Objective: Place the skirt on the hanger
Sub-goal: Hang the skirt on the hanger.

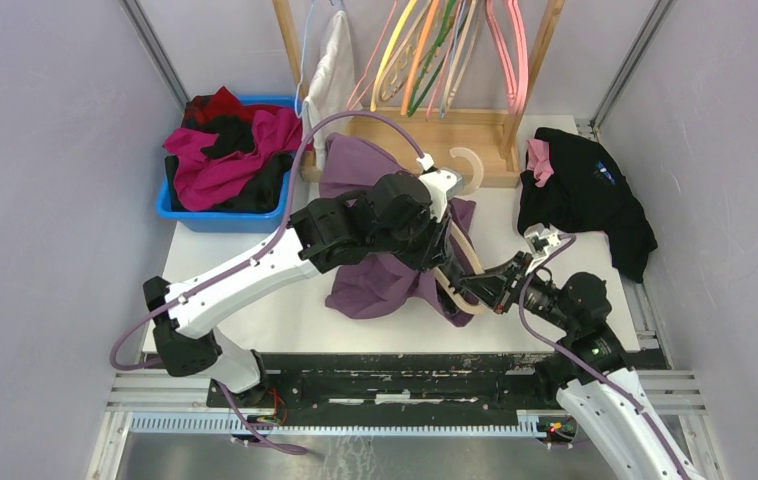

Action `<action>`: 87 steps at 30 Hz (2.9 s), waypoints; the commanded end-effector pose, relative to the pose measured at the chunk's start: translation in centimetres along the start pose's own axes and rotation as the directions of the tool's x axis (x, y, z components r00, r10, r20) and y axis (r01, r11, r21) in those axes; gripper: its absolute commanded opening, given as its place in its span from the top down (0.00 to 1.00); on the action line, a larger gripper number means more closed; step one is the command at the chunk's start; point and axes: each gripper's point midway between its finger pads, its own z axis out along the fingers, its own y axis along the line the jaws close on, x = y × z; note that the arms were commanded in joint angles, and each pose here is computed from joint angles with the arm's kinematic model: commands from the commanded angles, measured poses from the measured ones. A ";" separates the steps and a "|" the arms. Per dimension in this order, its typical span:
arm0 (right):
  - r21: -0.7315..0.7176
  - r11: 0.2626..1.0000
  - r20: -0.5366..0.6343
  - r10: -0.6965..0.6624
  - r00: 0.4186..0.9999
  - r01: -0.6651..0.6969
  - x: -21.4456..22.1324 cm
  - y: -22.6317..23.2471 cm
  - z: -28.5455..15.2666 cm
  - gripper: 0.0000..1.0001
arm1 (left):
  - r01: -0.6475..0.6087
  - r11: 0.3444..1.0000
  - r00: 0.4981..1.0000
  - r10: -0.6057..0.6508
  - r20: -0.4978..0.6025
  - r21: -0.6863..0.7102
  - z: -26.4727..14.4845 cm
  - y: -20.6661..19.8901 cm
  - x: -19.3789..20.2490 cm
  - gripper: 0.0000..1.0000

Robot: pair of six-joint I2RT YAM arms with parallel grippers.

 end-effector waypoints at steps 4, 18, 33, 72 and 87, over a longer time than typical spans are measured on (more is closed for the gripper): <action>-0.150 0.968 0.344 -0.141 0.929 0.202 -7.3 4.5 0.0 0.99 | 0.039 0.978 0.994 -0.060 0.094 0.206 -2.9 -4.8 -1.8 0.68; -0.232 0.923 0.516 -0.150 0.843 0.306 -10.1 7.9 -2.0 0.99 | 0.050 0.929 0.986 -0.105 0.131 0.367 -6.1 -7.4 -1.9 0.37; -0.283 0.898 0.572 -0.124 0.811 0.337 -11.2 8.7 -1.8 0.99 | 0.076 0.979 0.869 -0.157 0.470 0.187 -15.8 -3.7 -8.9 0.31; -0.743 0.600 0.278 -0.127 0.952 0.297 -8.5 16.0 -0.8 0.99 | -0.237 0.971 0.869 0.227 0.440 -0.034 -20.9 -2.2 -10.7 0.01; -0.782 0.557 0.227 -0.163 0.960 0.279 -8.1 17.0 -1.6 0.99 | -0.263 0.960 0.926 0.223 0.303 0.097 -18.4 -2.9 -5.3 0.04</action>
